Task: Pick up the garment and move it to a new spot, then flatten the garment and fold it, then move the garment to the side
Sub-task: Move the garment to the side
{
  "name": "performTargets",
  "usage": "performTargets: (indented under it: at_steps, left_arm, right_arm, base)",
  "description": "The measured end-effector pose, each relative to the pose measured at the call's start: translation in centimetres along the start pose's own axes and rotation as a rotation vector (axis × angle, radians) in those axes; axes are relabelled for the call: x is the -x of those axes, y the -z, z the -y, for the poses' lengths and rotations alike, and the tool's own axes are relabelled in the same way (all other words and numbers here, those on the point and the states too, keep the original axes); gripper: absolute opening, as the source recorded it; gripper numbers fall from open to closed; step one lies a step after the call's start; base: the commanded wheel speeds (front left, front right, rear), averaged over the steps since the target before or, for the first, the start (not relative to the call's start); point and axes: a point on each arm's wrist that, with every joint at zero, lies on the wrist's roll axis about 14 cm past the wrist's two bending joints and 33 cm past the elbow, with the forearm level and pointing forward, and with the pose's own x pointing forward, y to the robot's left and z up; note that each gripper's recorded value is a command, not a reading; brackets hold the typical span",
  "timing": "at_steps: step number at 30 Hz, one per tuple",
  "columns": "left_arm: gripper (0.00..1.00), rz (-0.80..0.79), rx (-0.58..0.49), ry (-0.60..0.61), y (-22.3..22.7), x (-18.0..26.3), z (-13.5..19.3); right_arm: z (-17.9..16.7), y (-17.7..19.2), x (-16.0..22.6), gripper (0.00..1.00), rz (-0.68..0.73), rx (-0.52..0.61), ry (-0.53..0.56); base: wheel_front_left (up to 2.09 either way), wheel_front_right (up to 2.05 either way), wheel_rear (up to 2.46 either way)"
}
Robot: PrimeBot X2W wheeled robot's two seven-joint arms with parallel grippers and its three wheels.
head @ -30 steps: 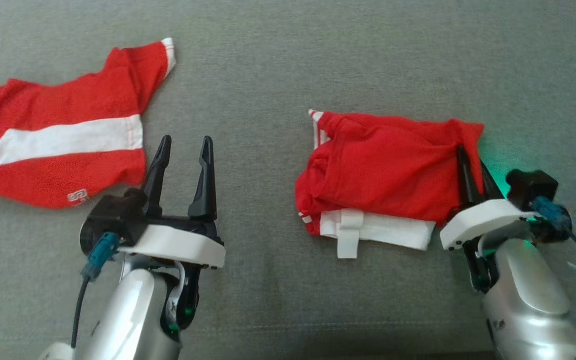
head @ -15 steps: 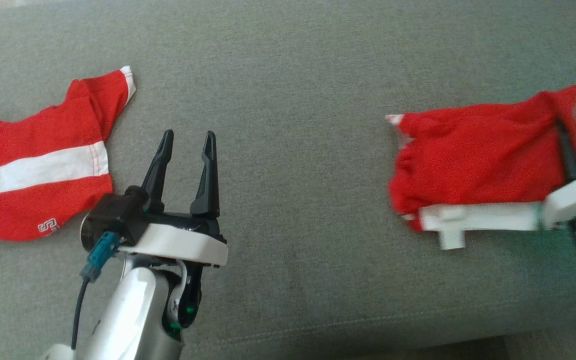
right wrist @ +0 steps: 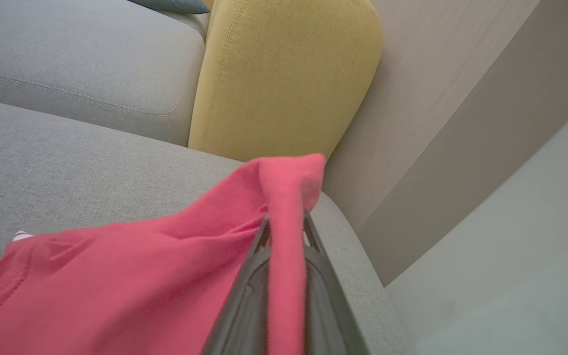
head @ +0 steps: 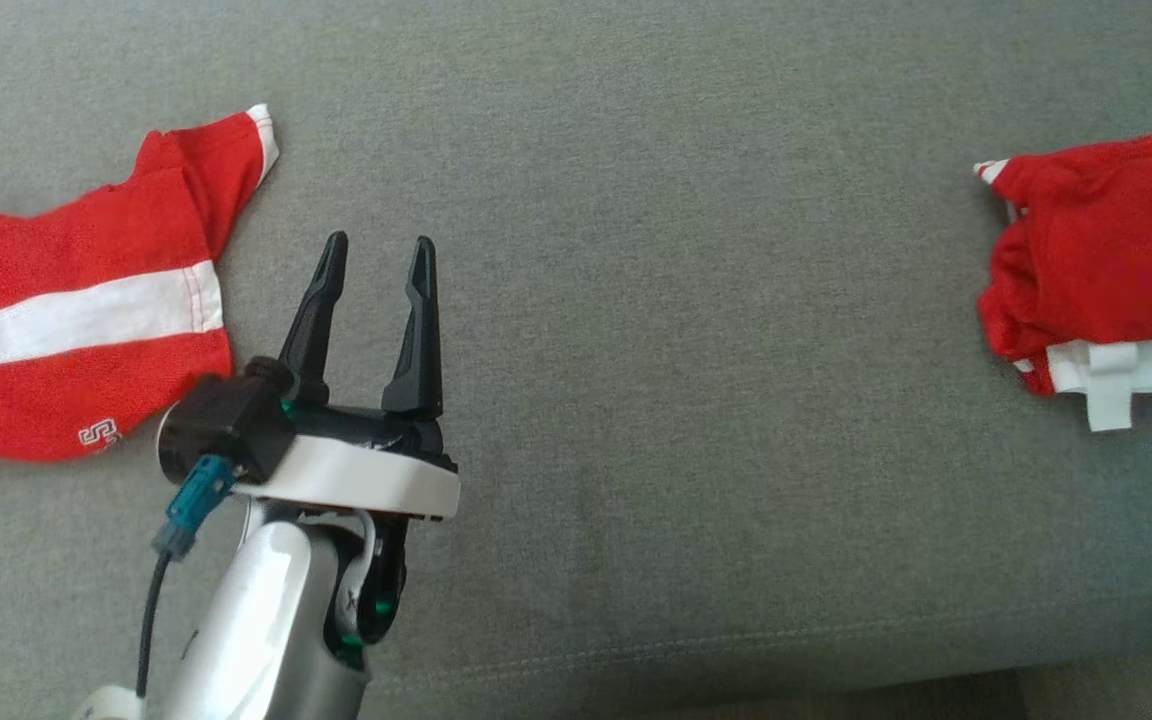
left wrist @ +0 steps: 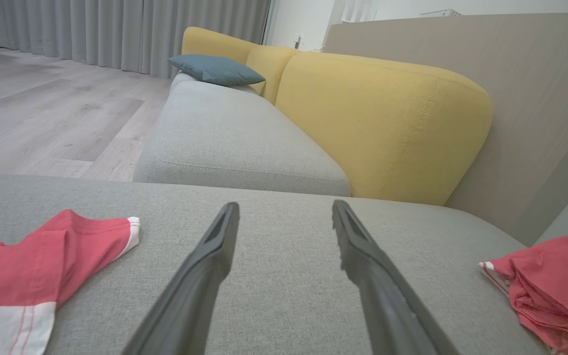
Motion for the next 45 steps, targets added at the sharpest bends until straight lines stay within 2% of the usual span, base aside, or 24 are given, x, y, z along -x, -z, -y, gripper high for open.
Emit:
performTargets:
  at_steps: [8, 9, 10, 12, 13, 14, 21, 24, 26, 27, 31, 33, 37, 40, 45]
  left_arm:
    - [1.00, -0.011, -0.006, -0.010, 0.5, 0.1, -0.5]
    - [1.00, -0.011, -0.006, -0.011, 0.5, 0.1, -0.5]
    - [1.00, -0.010, -0.007, -0.009, 0.4, 0.1, -0.5]
    - [1.00, -0.006, -0.008, -0.009, 0.2, 0.1, -0.5]
    - [1.00, -0.005, -0.009, -0.009, 0.1, 0.2, -0.5]
    - [1.00, -0.004, -0.011, -0.010, 0.1, 0.2, -0.5]
    - [1.00, 0.014, -0.012, -0.010, -1.0, 1.0, -0.1]
    - [1.00, 0.027, -0.010, -0.014, -1.7, 1.5, 0.1]
    - [1.00, 0.038, -0.007, -0.015, -2.3, 2.0, 0.3]
    - [1.00, 0.065, -0.018, -0.020, -3.5, 3.0, 0.6]
    - [1.00, 0.092, -0.026, -0.032, -4.8, 4.2, 0.6]
    - [1.00, 0.103, -0.034, -0.045, -5.3, 5.3, 0.5]
    - [1.00, 0.099, -0.043, -0.066, -5.3, 6.8, 0.0]
    - [1.00, 0.085, -0.046, -0.083, -4.9, 7.8, -0.5]
    - [1.00, 0.066, -0.059, -0.087, -4.3, 8.9, -0.5]
  right_arm:
    - [0.5, 0.2, -0.4, 0.00, -0.003, 0.003, 0.020]
    - [0.6, 0.2, -0.4, 0.17, -0.001, 0.003, 0.024]
    - [0.8, 0.1, -0.3, 0.27, 0.003, -0.004, 0.030]
    - [0.9, -0.3, -0.3, 0.62, 0.015, -0.008, 0.034]
    - [0.8, -0.5, -0.2, 0.95, 0.021, -0.007, 0.031]
    - [0.7, -0.7, -0.2, 1.00, 0.029, -0.015, 0.030]
    - [0.4, -2.5, 0.9, 1.00, 0.093, -0.057, 0.029]
    - [-0.9, -4.9, 1.2, 1.00, 0.167, -0.096, 0.010]
    - [-2.0, -6.4, 1.7, 1.00, 0.213, -0.124, -0.009]
    - [-4.9, -9.2, 3.0, 1.00, 0.296, -0.171, -0.071]
    - [-7.3, -11.3, 5.0, 1.00, 0.362, -0.264, -0.108]
    - [-9.9, -12.4, 6.7, 1.00, 0.384, -0.306, -0.161]
    - [-12.8, -13.4, 9.0, 1.00, 0.413, -0.370, -0.215]
    - [-14.9, -13.3, 10.7, 1.00, 0.418, -0.350, -0.263]
    - [-16.5, -10.5, 12.8, 1.00, 0.353, -0.372, -0.287]
  base:
    - [0.00, 0.00, 0.00]
    - [0.00, 0.00, 0.00]
    - [0.00, 0.00, 0.00]
    - [0.00, 0.00, 0.00]
    - [0.00, 0.00, 0.00]
    - [0.00, 0.00, 0.00]
    - [0.00, 0.00, 0.00]
    - [0.00, 0.00, 0.00]
    - [0.00, 0.00, 0.00]
    - [0.00, 0.00, 0.00]
    - [0.00, 0.00, 0.00]
    - [0.00, 0.00, 0.00]
    - [0.00, 0.00, 0.00]
    - [0.00, 0.00, 0.00]
    - [0.00, 0.00, 0.00]
